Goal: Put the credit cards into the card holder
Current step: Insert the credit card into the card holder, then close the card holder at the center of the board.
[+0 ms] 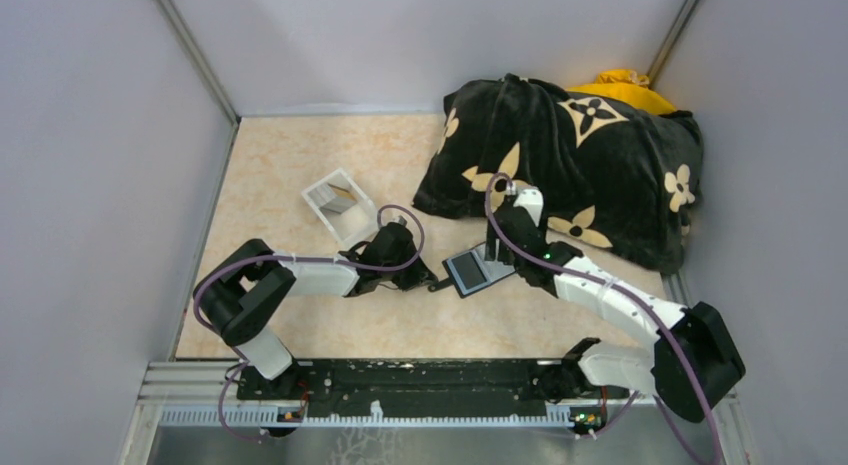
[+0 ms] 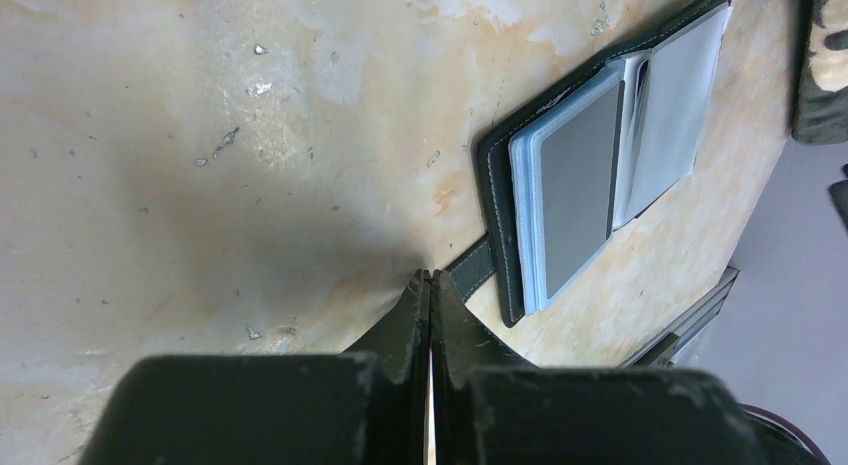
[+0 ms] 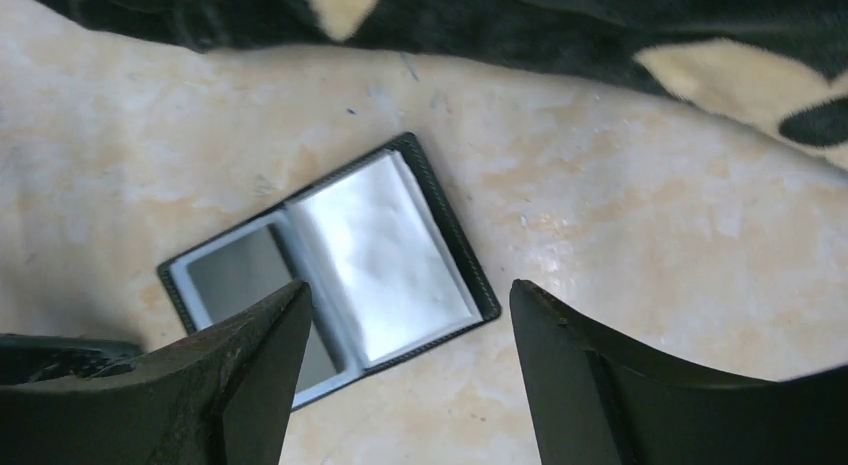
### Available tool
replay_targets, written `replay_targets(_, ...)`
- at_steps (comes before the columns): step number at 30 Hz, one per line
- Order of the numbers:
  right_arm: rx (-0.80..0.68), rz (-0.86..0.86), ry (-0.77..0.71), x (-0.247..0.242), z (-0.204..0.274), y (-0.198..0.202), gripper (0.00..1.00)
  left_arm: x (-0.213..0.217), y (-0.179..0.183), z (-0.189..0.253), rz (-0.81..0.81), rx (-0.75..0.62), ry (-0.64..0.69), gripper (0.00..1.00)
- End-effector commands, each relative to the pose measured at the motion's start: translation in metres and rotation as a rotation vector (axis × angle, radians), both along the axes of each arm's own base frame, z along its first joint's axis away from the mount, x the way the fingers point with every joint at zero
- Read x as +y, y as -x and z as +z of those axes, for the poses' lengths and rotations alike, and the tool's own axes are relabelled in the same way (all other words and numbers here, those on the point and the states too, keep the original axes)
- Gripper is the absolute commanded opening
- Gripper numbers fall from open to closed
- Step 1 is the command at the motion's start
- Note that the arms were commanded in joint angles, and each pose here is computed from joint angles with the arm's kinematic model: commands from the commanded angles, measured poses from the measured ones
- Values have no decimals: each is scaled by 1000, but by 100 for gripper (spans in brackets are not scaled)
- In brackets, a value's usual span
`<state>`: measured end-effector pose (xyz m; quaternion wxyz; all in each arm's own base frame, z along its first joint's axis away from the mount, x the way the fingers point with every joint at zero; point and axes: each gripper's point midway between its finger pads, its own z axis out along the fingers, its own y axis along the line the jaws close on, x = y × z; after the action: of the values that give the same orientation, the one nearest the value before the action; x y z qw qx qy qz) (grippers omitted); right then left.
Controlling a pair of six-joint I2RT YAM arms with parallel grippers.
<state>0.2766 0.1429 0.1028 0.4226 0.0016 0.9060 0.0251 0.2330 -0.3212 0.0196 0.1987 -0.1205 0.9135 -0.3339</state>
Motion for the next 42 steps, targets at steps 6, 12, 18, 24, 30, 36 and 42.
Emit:
replay_targets(6, 18, -175, -255, -25, -21, 3, 72, 23, 13, -22, 2, 47, -102, 0)
replay_targets(12, 37, -223, -419, -29, -36, 7, 70, 25, 14, -22, 4, 44, -100, 0)
replay_targets(18, 48, -250, -521, -29, -48, 11, 70, 27, 14, -23, 6, 46, -100, 0)
replay_targets(24, 35, -273, -612, -29, -58, 13, 69, 27, 14, -23, 6, 48, -100, 0)
replay_targets(30, 37, -302, -666, -33, -69, 16, 68, 28, 15, -25, 7, 52, -102, 0)
replay_targets(36, 23, -294, -740, -28, -72, 19, 65, 28, 14, -24, 9, 53, -102, 0)
replay_targets(42, 0, -276, -785, -23, -68, 19, 63, 27, 13, -24, 6, 54, -102, 0)
